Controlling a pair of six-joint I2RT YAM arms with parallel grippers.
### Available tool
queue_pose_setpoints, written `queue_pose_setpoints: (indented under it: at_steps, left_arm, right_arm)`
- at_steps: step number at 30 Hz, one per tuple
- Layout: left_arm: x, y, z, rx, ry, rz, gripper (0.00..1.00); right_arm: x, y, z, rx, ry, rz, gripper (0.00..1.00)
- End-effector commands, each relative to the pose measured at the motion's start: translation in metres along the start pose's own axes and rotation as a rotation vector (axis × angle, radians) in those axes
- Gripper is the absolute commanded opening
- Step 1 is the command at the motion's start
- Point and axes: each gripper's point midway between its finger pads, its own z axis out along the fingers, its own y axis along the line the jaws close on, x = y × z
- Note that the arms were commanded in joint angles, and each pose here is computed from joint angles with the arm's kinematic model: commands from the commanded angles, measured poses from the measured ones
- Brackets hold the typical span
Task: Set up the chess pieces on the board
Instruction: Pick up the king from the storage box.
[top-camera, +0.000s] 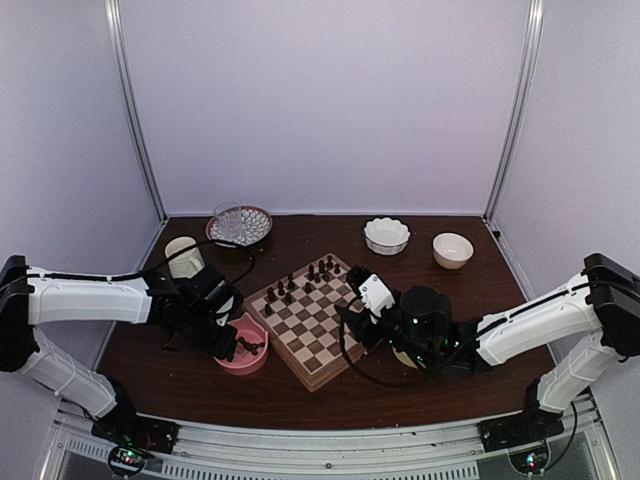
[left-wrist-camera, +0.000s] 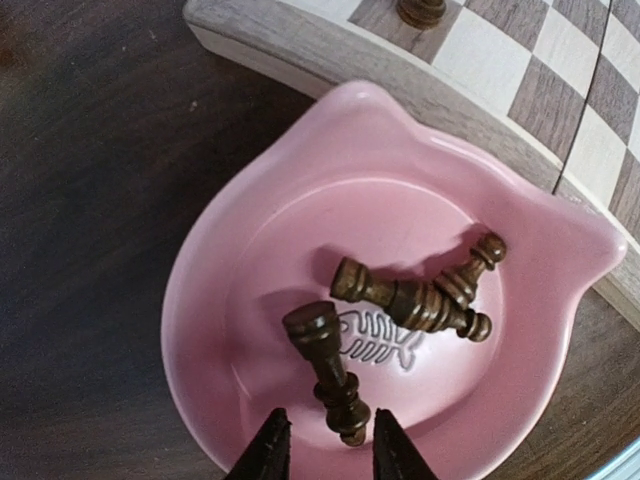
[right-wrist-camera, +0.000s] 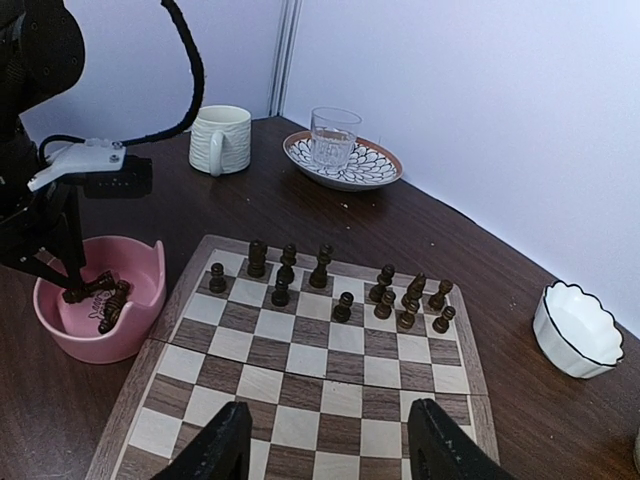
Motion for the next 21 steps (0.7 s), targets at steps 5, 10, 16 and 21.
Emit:
queue_pose_setpoints:
  at_steps: [5,10,16,21]
  left_arm:
    - [-0.016,-0.01,0.013,0.005,0.005,0.021,0.28]
    - [-0.014,-0.003,0.02,-0.045,0.031,0.009,0.23]
    - [-0.01,0.0,0.026,-0.068,0.058,0.007,0.19]
    - [-0.01,0.003,0.025,-0.088,0.061,0.007,0.1]
  right_arm:
    - [-0.009,0.001,0.002,-0.013,-0.014,0.007,0.56]
    - [-0.009,0.002,0.002,-0.019,-0.012,0.004,0.56]
    - [-0.009,0.003,0.002,-0.023,-0.012,0.003,0.56]
    - [-0.011,0.003,0.001,-0.023,-0.015,0.005,0.55]
